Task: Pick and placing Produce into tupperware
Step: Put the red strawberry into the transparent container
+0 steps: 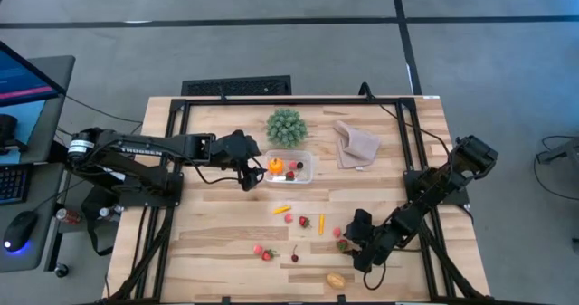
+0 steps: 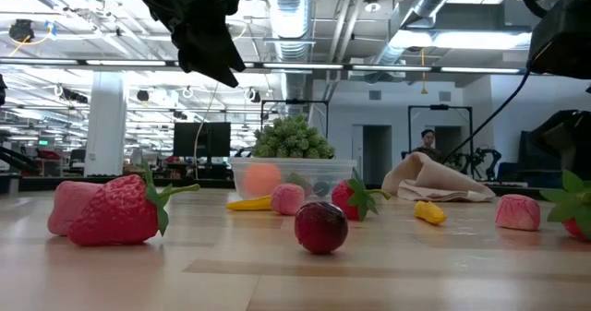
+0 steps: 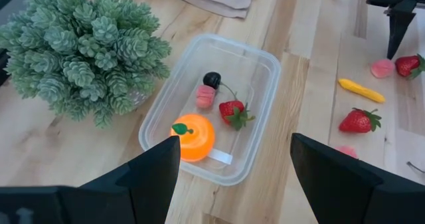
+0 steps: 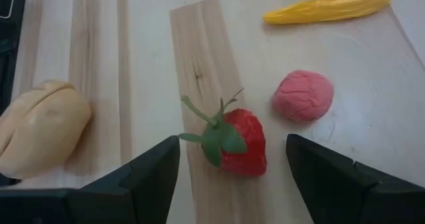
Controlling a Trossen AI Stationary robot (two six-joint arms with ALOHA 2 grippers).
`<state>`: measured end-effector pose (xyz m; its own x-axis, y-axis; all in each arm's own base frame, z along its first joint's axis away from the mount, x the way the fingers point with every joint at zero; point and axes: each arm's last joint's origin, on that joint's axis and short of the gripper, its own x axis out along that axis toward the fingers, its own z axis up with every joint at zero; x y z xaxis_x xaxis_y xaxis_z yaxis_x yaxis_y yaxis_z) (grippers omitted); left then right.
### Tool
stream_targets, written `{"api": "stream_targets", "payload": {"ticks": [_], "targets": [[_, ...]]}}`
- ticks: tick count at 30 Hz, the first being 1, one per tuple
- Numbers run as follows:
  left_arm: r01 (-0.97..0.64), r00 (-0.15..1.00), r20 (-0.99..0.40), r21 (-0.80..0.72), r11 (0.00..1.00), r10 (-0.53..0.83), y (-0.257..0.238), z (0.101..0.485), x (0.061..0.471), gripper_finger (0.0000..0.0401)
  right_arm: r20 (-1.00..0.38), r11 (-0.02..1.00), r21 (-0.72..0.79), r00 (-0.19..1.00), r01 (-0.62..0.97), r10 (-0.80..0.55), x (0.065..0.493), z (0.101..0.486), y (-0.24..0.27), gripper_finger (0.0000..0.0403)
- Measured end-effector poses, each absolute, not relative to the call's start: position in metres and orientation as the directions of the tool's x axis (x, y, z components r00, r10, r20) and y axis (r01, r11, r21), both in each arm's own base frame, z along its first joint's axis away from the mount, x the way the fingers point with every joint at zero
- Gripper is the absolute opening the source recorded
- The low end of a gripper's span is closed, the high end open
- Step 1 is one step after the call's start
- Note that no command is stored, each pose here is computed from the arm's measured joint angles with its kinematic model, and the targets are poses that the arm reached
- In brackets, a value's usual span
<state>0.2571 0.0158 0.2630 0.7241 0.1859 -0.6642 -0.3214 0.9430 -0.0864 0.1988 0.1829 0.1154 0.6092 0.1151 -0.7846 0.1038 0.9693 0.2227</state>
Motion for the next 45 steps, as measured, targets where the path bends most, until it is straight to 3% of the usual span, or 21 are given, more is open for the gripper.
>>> {"api": "stream_targets", "payload": {"ticks": [7, 22, 35, 45], "targets": [[-0.324, 0.722, -0.667, -0.088, 0.942, 0.186, 0.0158, 0.2628, 0.2569, 0.0275, -0.785, 0.969, 0.223, 0.609, 0.104, 0.115, 0.1989, 0.1153, 0.1829, 0.0253], [-0.327, 0.717, -0.671, -0.084, 0.941, 0.19, 0.0159, 0.2623, 0.2565, 0.0275, -0.792, 0.961, 0.244, 0.599, 0.134, 0.117, 0.2066, 0.1154, 0.1749, 0.013], [-0.331, 0.714, -0.672, -0.079, 0.94, 0.195, 0.016, 0.2621, 0.2563, 0.0275, -0.806, 0.95, 0.276, 0.573, 0.148, 0.145, 0.2054, 0.1145, 0.1755, 0.0173], [-0.331, 0.714, -0.672, -0.078, 0.94, 0.196, 0.0161, 0.2621, 0.2564, 0.0275, -0.81, 0.944, 0.288, 0.567, 0.162, 0.15, 0.205, 0.1142, 0.1755, 0.0145]]}}
